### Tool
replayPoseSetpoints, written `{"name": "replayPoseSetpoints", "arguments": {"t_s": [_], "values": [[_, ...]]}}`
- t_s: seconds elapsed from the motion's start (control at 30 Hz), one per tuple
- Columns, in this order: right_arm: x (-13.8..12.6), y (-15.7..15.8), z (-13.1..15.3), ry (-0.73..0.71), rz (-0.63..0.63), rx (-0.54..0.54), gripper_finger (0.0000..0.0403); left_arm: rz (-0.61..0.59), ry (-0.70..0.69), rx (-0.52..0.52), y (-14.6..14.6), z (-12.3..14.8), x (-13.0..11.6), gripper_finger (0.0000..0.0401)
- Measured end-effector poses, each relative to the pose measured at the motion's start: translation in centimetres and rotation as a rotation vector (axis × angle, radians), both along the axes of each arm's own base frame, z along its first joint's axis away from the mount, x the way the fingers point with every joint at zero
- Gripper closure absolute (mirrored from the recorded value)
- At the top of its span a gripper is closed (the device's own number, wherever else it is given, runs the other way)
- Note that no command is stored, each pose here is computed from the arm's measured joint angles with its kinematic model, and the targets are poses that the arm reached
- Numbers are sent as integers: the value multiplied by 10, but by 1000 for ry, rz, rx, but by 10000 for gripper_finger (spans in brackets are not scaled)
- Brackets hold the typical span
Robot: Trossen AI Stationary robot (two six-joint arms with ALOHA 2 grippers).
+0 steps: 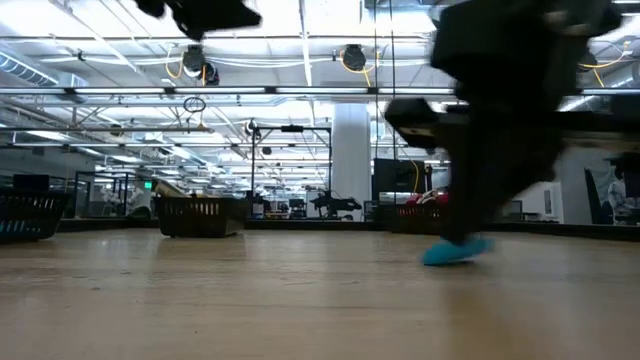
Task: Pick & Place School Supplies
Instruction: Put the blue eraser into the bottom black bin
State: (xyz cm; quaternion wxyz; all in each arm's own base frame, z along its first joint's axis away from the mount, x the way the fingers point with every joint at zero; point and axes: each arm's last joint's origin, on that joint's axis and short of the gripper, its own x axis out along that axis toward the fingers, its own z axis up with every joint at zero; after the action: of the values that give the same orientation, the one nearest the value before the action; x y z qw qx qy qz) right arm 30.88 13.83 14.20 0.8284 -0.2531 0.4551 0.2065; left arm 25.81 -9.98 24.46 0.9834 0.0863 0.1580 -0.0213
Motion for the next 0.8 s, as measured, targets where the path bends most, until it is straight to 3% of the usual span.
{"name": "replayPoseSetpoints", "arguments": {"t_s": [0.43, 0.63, 0.8], "values": [[27, -11, 28, -97, -11, -22, 400, 123, -53, 59, -21, 29, -54, 176], [19, -21, 28, 76, -113, -4, 401, 131, -52, 71, -25, 29, -59, 176], [17, -25, 24, 175, -221, 104, 345, 131, -38, 84, -25, 27, -60, 176]]}}
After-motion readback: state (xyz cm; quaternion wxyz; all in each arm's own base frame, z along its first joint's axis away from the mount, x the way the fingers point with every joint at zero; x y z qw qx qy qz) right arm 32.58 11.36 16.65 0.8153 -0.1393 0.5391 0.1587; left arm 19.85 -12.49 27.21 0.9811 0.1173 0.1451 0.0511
